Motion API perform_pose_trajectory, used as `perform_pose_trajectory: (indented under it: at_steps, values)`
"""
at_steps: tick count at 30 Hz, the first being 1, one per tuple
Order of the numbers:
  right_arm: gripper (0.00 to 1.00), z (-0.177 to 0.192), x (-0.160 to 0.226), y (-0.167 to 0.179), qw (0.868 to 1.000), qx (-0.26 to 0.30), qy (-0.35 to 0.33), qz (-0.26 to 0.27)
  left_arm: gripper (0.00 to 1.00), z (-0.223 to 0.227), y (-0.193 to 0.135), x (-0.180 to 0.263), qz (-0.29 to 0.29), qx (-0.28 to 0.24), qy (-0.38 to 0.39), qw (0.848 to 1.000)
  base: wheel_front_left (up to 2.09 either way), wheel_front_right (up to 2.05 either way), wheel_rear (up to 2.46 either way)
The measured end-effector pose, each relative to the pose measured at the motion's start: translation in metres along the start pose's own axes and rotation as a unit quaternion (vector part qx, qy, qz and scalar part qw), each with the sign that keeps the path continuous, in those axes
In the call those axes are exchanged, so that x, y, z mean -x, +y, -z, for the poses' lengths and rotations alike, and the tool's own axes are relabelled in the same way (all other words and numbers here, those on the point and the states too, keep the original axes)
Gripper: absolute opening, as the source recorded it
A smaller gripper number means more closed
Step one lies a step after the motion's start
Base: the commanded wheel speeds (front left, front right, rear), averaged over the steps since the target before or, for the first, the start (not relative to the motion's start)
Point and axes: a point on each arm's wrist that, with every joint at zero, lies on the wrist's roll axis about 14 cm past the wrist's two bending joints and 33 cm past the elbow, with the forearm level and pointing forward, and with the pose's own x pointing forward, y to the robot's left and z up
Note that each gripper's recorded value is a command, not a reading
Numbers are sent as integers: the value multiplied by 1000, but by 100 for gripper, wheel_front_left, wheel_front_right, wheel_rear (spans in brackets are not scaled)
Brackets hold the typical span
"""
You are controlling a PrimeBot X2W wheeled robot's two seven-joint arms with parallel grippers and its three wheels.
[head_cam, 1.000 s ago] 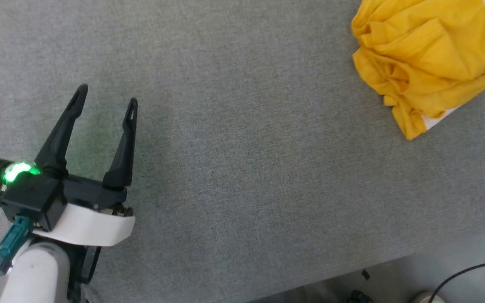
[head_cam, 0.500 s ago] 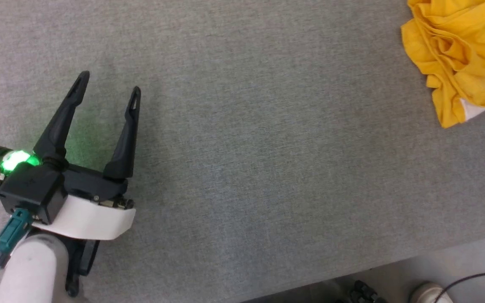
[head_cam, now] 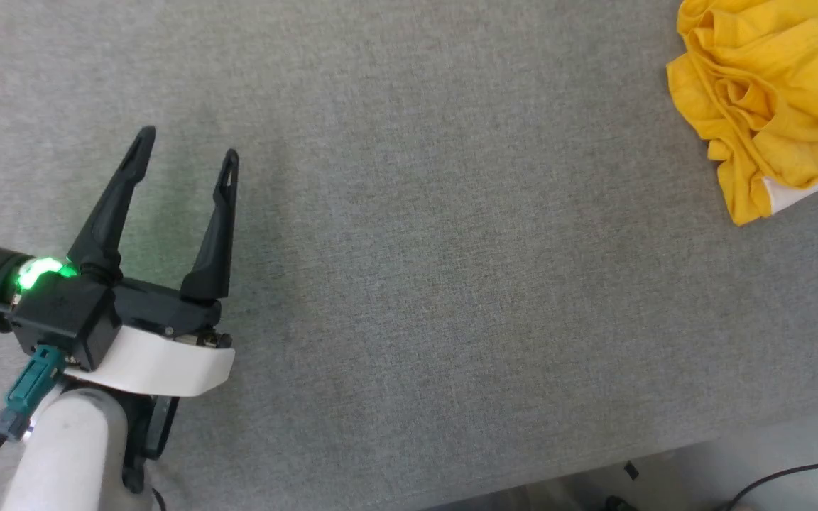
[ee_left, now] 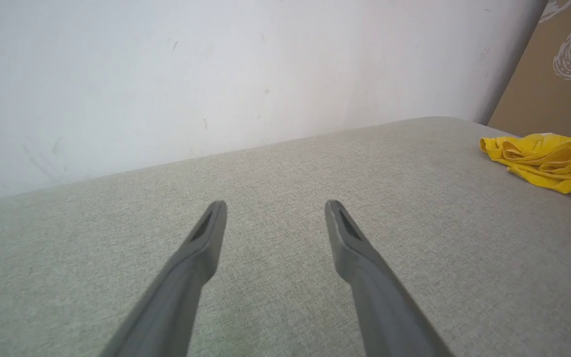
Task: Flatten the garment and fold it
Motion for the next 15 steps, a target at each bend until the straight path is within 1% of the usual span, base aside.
perform_pose_trajectory:
  at_steps: [3, 7, 15]
  values:
    - [100, -8, 10, 15, 999, -23, -28, -22, 100, -8, 3, 4, -11, 1, -8, 1000, 0, 0, 0]
    - [100, -22, 30, 29, 994, -65, -73, -48, 100, -19, 7, 14, -31, 2, -18, 999, 0, 0, 0]
    - [100, -54, 84, 48, 974, -117, -174, -89, 100, -41, 15, 45, -81, -1, -40, 996, 0, 0, 0]
